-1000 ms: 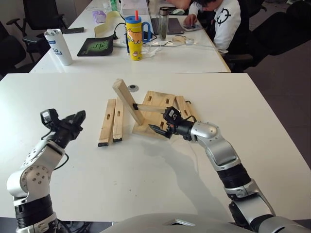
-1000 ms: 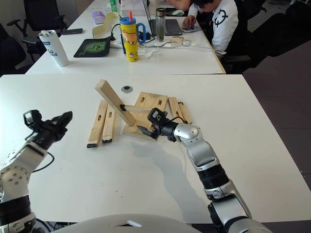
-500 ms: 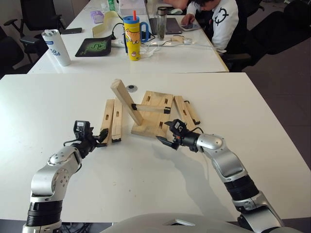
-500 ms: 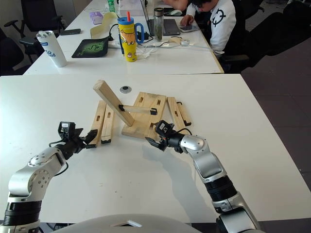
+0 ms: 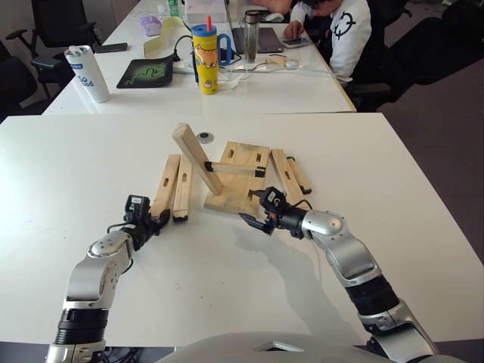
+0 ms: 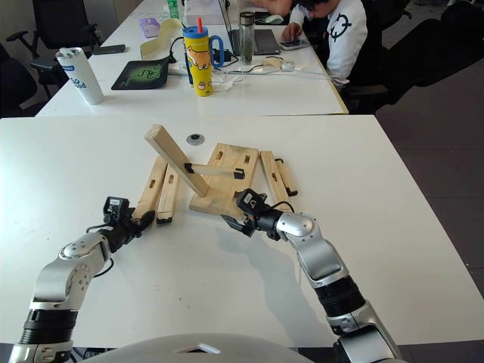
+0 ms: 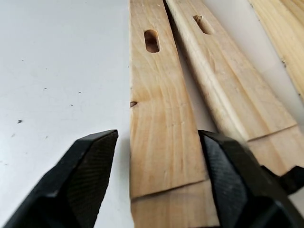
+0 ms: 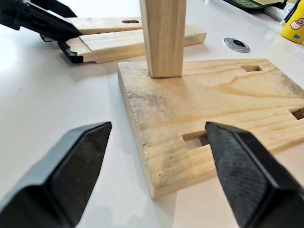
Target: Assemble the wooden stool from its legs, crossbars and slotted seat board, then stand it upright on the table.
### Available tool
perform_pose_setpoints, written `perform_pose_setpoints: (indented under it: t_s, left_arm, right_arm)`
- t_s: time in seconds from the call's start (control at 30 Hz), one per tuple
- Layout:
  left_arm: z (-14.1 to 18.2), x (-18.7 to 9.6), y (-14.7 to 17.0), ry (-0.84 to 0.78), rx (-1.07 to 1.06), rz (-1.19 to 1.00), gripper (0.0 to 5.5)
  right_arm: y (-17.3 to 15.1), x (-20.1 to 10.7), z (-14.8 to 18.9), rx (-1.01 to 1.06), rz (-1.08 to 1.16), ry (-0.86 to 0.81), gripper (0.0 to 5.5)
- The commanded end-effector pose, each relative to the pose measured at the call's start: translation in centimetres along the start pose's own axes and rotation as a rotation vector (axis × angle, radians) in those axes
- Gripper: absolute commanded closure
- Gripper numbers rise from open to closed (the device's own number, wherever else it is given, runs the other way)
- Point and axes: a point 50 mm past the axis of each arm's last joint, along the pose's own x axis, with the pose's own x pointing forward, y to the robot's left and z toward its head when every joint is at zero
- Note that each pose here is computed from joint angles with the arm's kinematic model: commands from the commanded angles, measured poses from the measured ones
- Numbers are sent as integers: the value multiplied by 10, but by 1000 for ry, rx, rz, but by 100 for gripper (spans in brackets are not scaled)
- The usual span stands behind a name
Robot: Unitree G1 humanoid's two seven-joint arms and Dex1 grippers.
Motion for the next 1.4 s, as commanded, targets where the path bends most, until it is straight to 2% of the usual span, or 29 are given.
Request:
perform_pose_setpoints:
  t_s: [0.03,0.13,0.3,0.43,0.5,0.57,0.7,0.77,0.83,0.9,0.97,1.2,1.4]
  left_arm:
    - [4,0,-2,-17,28,-15,317]
    - [6,1,-2,-28,35,-21,346]
    - [9,1,1,-62,35,-5,346]
    - [25,3,12,-155,33,77,346]
    - [39,3,19,-241,52,156,346]
    - [45,2,21,-283,64,187,346]
    - [92,-12,-8,-588,108,78,346]
    - [113,-22,-27,-715,135,-5,346]
    - [121,-27,-33,-766,145,-33,346]
    - [143,-38,-46,-860,192,-98,346]
    - [159,-46,-58,-927,240,-156,346]
    - [169,-58,-80,-990,352,-251,346]
    - [169,-64,-87,-1004,362,-302,346]
  right_arm:
    - [0,-2,2,1,-2,-4,184]
    - [-5,-7,3,-3,-3,-4,184]
    - [-26,-24,1,19,54,36,184]
    - [-50,-44,-3,-22,94,107,184]
    - [-74,-52,-1,-39,28,135,184]
    - [-84,-54,0,-44,-2,139,184]
    - [-145,-61,41,23,-282,-10,184]
    - [-158,-59,72,173,-331,-195,184]
    - [-161,-57,85,249,-328,-272,184]
    - [-150,-53,130,558,-117,-513,184]
    - [-134,-49,159,708,89,-596,184]
    - [-109,-24,180,1048,285,-587,184]
    - [-115,-26,188,1209,289,-695,184]
